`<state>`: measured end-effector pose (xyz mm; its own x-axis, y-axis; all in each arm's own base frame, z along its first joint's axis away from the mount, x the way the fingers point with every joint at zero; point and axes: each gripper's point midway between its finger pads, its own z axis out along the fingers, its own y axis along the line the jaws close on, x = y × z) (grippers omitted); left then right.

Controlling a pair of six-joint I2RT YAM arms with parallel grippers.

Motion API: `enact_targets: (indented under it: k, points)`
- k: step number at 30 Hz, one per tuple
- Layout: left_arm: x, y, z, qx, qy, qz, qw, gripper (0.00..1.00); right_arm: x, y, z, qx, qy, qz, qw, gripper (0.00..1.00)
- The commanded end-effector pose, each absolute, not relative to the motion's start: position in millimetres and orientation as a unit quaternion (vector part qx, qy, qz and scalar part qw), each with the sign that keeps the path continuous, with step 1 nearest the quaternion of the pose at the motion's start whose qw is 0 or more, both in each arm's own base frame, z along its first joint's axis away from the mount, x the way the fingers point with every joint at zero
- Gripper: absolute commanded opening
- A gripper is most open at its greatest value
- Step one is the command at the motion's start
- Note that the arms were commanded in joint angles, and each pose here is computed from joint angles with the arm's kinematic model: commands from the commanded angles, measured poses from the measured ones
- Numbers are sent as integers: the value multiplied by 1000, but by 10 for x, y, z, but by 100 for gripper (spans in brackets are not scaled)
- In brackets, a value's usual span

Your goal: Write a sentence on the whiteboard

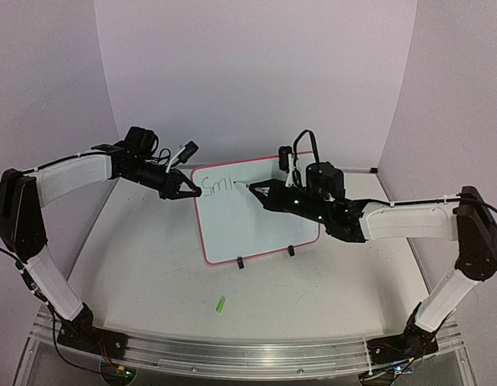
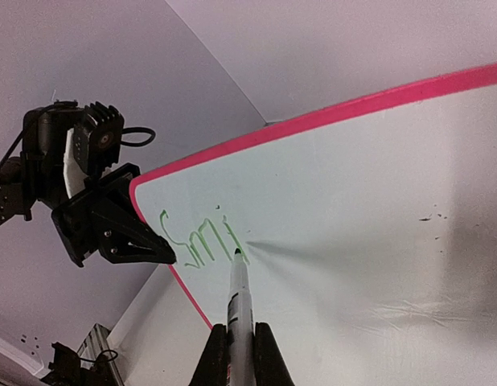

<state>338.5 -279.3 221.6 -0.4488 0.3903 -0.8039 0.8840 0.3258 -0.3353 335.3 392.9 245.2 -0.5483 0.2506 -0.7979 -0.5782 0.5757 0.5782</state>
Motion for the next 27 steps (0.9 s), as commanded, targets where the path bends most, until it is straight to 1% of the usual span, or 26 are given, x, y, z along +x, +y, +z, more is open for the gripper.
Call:
enact_targets:
  k: [1,10,27]
  points:
    - [3521,-2664,2229,434,761,-338,345,0,3373,3945,2870,-117,726,464,494,0]
    - [3525,-2666,2232,434,760,-338,345,0,3451,4059,2938,-125,720,466,499,0]
    - [3521,-2663,2234,435,760,-337,345,0,3562,4084,2794,-115,733,448,498,0]
